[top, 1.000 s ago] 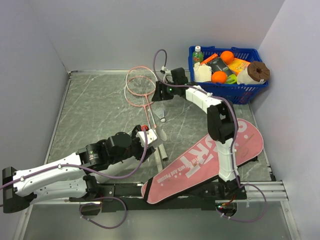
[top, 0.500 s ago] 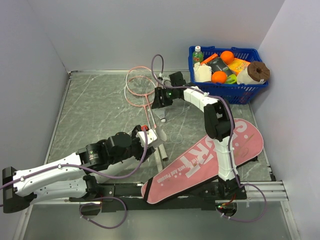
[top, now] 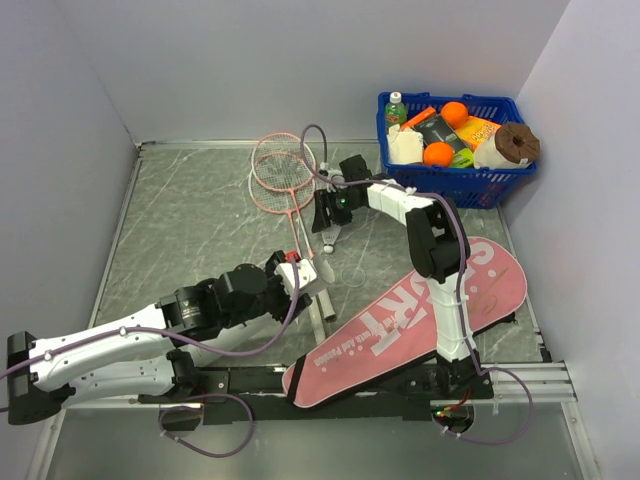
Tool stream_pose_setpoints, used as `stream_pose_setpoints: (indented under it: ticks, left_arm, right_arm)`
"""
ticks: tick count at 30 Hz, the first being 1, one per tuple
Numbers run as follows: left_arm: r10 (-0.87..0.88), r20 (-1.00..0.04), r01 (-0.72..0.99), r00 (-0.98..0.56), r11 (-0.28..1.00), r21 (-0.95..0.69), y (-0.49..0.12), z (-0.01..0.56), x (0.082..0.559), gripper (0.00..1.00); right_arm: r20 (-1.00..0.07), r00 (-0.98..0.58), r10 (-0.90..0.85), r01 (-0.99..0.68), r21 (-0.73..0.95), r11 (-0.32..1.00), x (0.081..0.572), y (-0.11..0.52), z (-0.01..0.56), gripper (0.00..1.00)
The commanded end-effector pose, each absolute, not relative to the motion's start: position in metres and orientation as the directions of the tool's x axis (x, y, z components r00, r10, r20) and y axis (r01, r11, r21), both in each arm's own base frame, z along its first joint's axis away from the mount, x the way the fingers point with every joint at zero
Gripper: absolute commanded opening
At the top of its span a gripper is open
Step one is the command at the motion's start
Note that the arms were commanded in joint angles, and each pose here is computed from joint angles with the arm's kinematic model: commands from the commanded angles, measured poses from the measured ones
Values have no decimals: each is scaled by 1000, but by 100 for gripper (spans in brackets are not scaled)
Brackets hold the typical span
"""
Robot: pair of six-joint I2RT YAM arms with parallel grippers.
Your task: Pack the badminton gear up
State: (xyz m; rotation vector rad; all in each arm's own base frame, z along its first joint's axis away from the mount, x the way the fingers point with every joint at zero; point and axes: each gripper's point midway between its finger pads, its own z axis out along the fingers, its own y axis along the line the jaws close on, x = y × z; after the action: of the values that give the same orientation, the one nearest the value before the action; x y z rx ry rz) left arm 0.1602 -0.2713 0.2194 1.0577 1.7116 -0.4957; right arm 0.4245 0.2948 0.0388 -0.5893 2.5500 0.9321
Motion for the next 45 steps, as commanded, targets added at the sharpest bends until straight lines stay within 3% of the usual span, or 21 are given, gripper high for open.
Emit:
stream_pose_setpoints:
  ticks: [1, 11, 20, 26, 37, 45]
  left_arm:
    - [338, -937, 832, -82, 541, 122, -280, 249, 162, 1]
    - [338, -937, 835, -82, 537, 121, -280, 249, 161, 1]
    - [339, -937, 834, -86, 539, 119, -280, 249, 161, 1]
    - [347, -934, 833, -90, 540, 121, -281, 246, 162, 1]
    - [372, -922, 834, -105, 539, 122, -284, 238, 163, 1]
    - [358, -927, 840, -114, 533, 103, -288, 238, 162, 1]
  right_arm:
    - [-532, -805, -262, -539, 471, 698, 428, 280, 72, 59]
    - [-530, -812, -244, -517, 459, 723, 411, 261, 78, 52]
    - [-509, -827, -237, -504, 487, 713, 396, 257, 76, 29]
    - [-536, -820, -200, -491, 481, 726, 394, 254, 91, 0]
    - [-714, -699, -50, -517, 455, 725, 343, 233, 192, 0]
    - [-832, -550, -71, -595, 331, 733, 279, 226, 270, 0]
